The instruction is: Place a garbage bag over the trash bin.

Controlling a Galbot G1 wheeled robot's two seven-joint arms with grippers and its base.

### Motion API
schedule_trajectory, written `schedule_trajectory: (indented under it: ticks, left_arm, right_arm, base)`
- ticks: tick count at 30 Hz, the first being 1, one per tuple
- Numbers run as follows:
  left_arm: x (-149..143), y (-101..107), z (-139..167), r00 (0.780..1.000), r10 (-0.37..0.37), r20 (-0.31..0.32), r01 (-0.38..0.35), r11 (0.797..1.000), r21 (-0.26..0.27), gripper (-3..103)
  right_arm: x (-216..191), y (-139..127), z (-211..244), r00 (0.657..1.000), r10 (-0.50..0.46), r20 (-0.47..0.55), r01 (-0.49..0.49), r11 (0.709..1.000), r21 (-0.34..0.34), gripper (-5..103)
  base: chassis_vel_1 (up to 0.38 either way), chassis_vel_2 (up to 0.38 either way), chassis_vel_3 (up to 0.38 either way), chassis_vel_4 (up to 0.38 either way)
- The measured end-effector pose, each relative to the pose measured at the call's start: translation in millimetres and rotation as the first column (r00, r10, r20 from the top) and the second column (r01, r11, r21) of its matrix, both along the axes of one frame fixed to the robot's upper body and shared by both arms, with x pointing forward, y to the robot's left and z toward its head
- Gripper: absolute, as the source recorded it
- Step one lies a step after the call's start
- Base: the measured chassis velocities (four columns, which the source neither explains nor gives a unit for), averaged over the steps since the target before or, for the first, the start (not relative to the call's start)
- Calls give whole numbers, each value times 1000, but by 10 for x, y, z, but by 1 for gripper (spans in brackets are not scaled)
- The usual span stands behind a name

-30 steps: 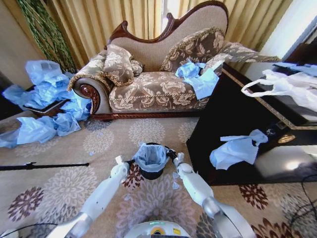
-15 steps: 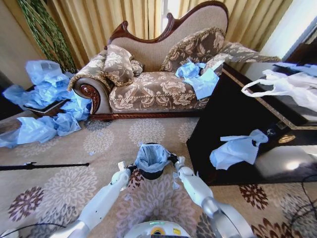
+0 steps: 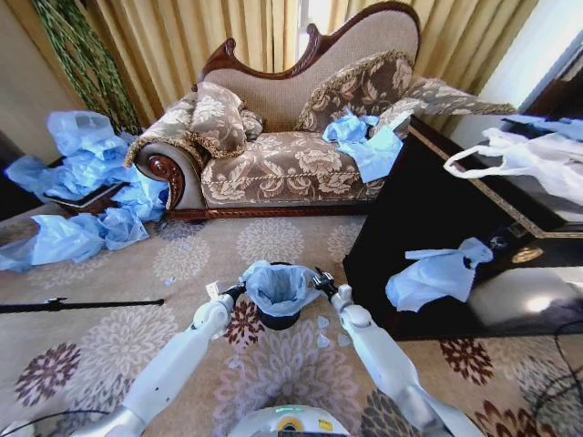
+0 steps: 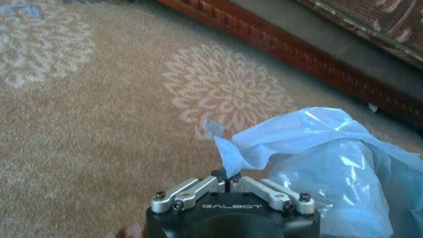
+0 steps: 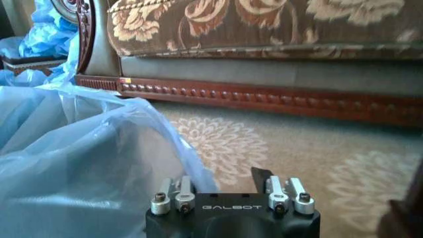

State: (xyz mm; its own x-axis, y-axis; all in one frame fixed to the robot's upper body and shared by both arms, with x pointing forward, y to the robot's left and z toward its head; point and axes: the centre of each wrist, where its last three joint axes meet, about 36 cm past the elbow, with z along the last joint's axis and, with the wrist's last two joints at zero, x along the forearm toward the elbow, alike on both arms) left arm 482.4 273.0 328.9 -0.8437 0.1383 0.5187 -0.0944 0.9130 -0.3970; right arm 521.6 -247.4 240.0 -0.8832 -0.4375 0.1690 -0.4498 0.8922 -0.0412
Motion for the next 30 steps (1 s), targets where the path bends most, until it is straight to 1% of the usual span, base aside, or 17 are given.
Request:
schedule_trajectory:
  ticks: [1, 2, 3, 4, 5, 9, 10, 11, 13, 16, 20, 23, 25, 26, 28, 29, 30]
  left_arm:
    - [0, 0, 0, 1000, 0, 0, 0, 1000, 0, 0]
    - [-1, -5, -1, 1000, 0, 0, 0, 1000, -1, 0]
    - [0, -10, -2, 1000, 0, 1, 0, 1000, -3, 0]
    - [0, -17, 3, 1000, 0, 2, 0, 1000, -5, 0]
    - [0, -17, 3, 1000, 0, 2, 0, 1000, -5, 0]
    - [15, -30, 100, 1000, -5, 17, 5, 1000, -18, 0]
    - [15, -30, 100, 1000, -5, 17, 5, 1000, -18, 0]
    - [19, -17, 135, 1000, -7, 22, 7, 1000, -17, 0]
    - [27, 8, 193, 1000, -9, 30, 10, 1000, -15, 0]
    - [54, 30, 260, 999, -11, 40, 11, 1000, -18, 0]
    - [71, 35, 288, 999, -12, 45, 13, 1000, -18, 0]
    - [76, 21, 298, 999, -15, 46, 16, 1000, -19, 0]
    - [77, 11, 303, 999, -18, 47, 19, 1000, -20, 0]
    - [80, 4, 305, 999, -20, 47, 21, 1000, -20, 0]
    - [94, -10, 313, 999, -23, 48, 24, 999, -20, 0]
    - [94, -10, 313, 999, -23, 48, 24, 999, -20, 0]
    - [101, -11, 311, 999, -23, 47, 24, 1000, -20, 0]
  right_arm:
    - [0, 0, 0, 1000, 0, 0, 0, 1000, 0, 56]
    - [-44, -76, 33, 1000, 1, 13, -1, 1000, -8, 61]
    - [-73, -129, 61, 1000, 7, 25, -7, 1000, -14, 61]
    - [-110, -192, 94, 999, 23, 40, -22, 1000, -21, 67]
    - [-110, -192, 94, 999, 23, 40, -22, 1000, -21, 67]
    - [-180, -272, 211, 995, 72, 64, -71, 997, -18, 88]
    - [-180, -272, 211, 995, 72, 64, -71, 997, -18, 88]
    - [-189, -310, 244, 993, 98, 60, -97, 995, -21, 93]
    - [-205, -395, 258, 988, 147, 44, -145, 989, -33, 97]
    - [-247, -538, 263, 973, 232, 18, -231, 972, -35, 100]
    - [-264, -619, 297, 955, 296, 12, -296, 955, -15, 100]
    - [-258, -656, 300, 953, 304, 10, -304, 953, -12, 100]
    - [-261, -677, 287, 951, 310, 5, -310, 951, 6, 100]
    - [-269, -696, 280, 947, 322, 0, -322, 946, 39, 100]
    - [-309, -704, 270, 938, 348, -1, -343, 925, 161, 100]
    - [-309, -704, 270, 938, 348, -1, -343, 925, 161, 100]
    - [-323, -686, 276, 936, 351, 2, -343, 914, 216, 100]
  base:
    - [0, 0, 0, 0]
    - [0, 0, 0, 0]
    - [0, 0, 0, 0]
    - [0, 0, 0, 0]
    - [0, 0, 0, 0]
    - [0, 0, 0, 0]
    - [0, 0, 0, 0]
    - [0, 0, 0, 0]
    - [0, 0, 0, 0]
    - [0, 0, 0, 0]
    - [0, 0, 0, 0]
    - [0, 0, 0, 0]
    - [0, 0, 0, 0]
    - [0, 0, 0, 0]
    - [0, 0, 0, 0]
    - [0, 0, 0, 0]
    - [0, 0, 0, 0]
